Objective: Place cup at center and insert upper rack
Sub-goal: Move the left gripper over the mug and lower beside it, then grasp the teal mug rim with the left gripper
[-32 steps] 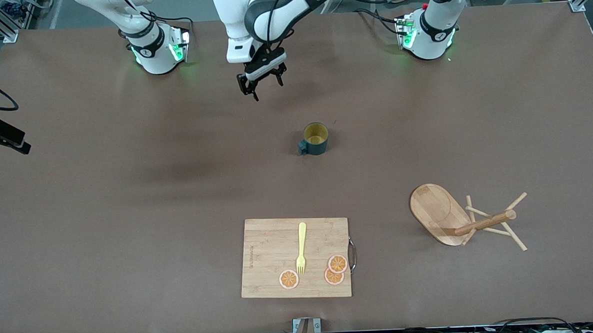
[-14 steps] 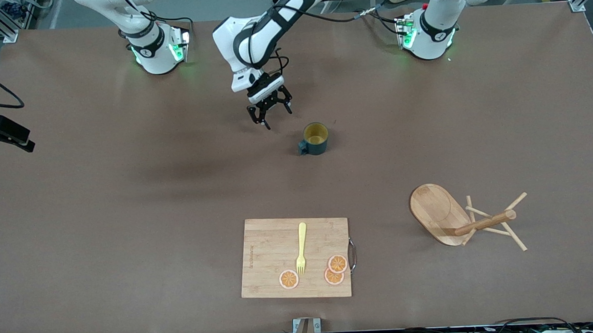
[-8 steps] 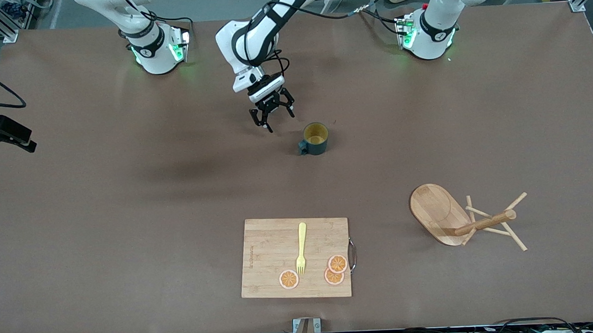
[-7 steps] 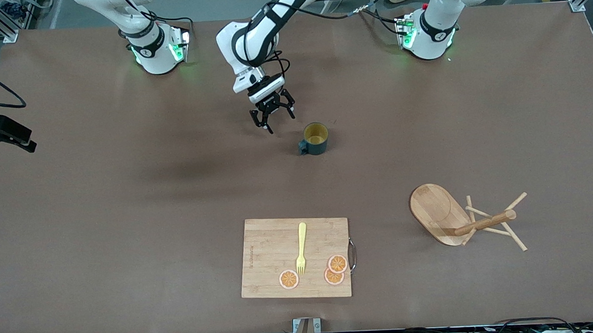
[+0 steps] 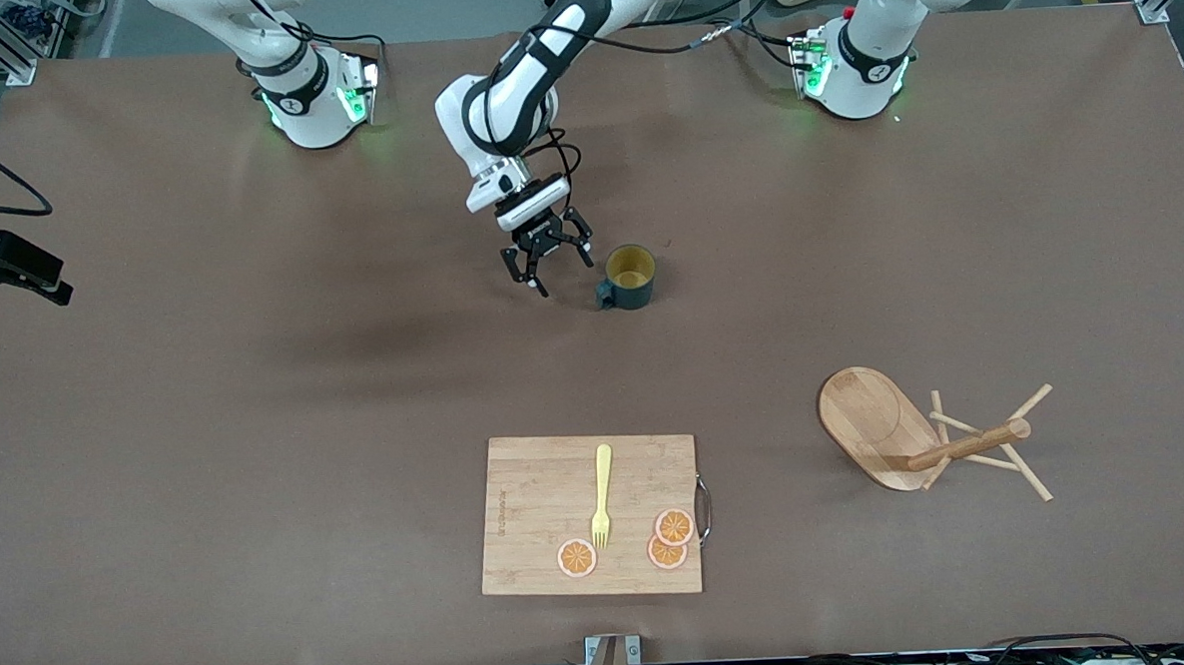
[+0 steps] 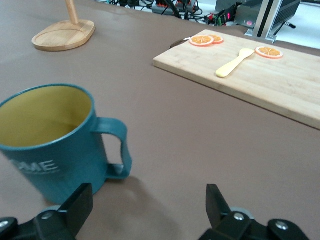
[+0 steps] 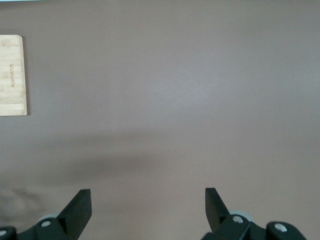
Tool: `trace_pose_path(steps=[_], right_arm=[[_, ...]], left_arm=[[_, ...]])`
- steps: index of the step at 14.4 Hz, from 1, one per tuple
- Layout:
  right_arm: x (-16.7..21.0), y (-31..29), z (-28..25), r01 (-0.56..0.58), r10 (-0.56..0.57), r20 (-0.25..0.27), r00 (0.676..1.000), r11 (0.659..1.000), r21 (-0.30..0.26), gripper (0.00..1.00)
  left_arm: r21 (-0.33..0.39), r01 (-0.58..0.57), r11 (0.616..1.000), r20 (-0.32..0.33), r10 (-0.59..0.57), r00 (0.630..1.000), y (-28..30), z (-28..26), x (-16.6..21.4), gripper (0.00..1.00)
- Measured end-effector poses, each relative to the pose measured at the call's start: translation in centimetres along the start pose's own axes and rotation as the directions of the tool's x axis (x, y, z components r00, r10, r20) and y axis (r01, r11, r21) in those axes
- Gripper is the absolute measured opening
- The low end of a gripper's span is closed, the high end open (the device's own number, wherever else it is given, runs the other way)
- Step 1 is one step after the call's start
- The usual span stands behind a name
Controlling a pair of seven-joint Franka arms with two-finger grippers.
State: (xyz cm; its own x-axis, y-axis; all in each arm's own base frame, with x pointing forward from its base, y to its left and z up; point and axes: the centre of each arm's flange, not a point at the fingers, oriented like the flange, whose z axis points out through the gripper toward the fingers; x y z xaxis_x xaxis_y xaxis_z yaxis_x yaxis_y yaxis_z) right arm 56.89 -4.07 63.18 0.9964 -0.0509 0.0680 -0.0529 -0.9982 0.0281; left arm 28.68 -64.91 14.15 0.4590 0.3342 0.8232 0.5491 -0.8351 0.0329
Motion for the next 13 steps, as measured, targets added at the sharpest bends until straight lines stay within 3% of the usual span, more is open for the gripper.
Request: trace_pose_path(steps=[6,13], right_arm=[[0.0,0.0,0.0,0.0,0.0,-0.002,1.0,1.0,0.0,1.0],[0.0,0.0,0.0,0.0,0.0,-0.004,1.0,1.0,0.0,1.0]], left_arm=[[-0.026,-0.032,0.999,-0.078,0.03,0.996,0.4,2.3,-1.2,1.0],[-0.022,-0.059,0.998,-0.094,0.057,0.994,-0.2,3.2,-3.1,0.98]])
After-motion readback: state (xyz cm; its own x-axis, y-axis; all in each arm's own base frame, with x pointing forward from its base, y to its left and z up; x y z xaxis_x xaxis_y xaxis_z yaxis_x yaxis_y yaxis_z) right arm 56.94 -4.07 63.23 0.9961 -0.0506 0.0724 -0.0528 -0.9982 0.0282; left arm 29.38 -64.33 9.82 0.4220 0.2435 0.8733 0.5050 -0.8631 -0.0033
